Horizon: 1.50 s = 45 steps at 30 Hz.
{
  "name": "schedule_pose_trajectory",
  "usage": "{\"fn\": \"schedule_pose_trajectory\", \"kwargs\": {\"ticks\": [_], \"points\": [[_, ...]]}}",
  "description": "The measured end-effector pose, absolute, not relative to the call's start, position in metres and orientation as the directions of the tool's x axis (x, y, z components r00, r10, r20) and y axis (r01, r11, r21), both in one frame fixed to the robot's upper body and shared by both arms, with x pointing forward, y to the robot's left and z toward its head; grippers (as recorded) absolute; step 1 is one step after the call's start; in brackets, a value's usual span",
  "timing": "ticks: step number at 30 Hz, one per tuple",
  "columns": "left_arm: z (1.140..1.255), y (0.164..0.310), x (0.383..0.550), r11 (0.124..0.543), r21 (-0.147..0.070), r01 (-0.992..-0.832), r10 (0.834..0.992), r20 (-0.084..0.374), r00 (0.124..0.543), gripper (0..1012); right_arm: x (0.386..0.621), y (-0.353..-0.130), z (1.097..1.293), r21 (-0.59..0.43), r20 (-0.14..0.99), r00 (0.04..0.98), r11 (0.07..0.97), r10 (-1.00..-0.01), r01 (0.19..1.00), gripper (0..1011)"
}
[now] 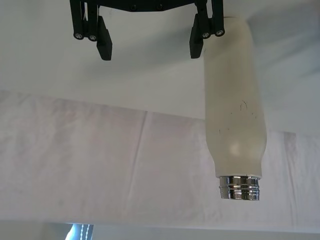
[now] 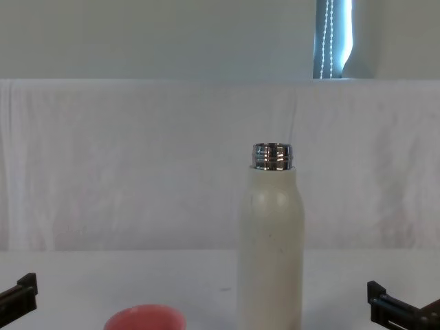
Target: Grasp the thermos with one hand and pour water into the cup lid.
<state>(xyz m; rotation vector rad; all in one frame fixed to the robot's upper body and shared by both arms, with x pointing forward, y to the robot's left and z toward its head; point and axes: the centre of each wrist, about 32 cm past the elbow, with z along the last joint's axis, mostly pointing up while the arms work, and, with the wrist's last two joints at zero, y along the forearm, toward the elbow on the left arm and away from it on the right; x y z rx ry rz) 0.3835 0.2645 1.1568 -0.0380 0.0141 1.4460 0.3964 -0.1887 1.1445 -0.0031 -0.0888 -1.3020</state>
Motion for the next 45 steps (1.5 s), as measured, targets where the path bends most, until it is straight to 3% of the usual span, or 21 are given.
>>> {"fn": "schedule_pose_trajectory", "kwargs": {"ticks": [7,18,45], "points": [[1.157,0.265,0.384,0.124,-0.018,-0.992,0.992,-0.033,0.125,1001,0.398,-0.189,1.146,0.042,0.055,0.278,0.281,-0.959,0.959,1001],[1.157,0.265,0.384,0.124,-0.018,-0.992,0.992,-0.033,0.124,1001,0.416,-0.182,1.153,0.020,-0.003,0.392,0.392,-0.920,0.920,1001],[1.157,0.265,0.384,0.124,-0.018,-0.992,0.992,-0.033,0.124,1001,0.442,-0.158,1.161,0.025,0.036,0.448,0.449,-0.893,0.893,1001]]}}
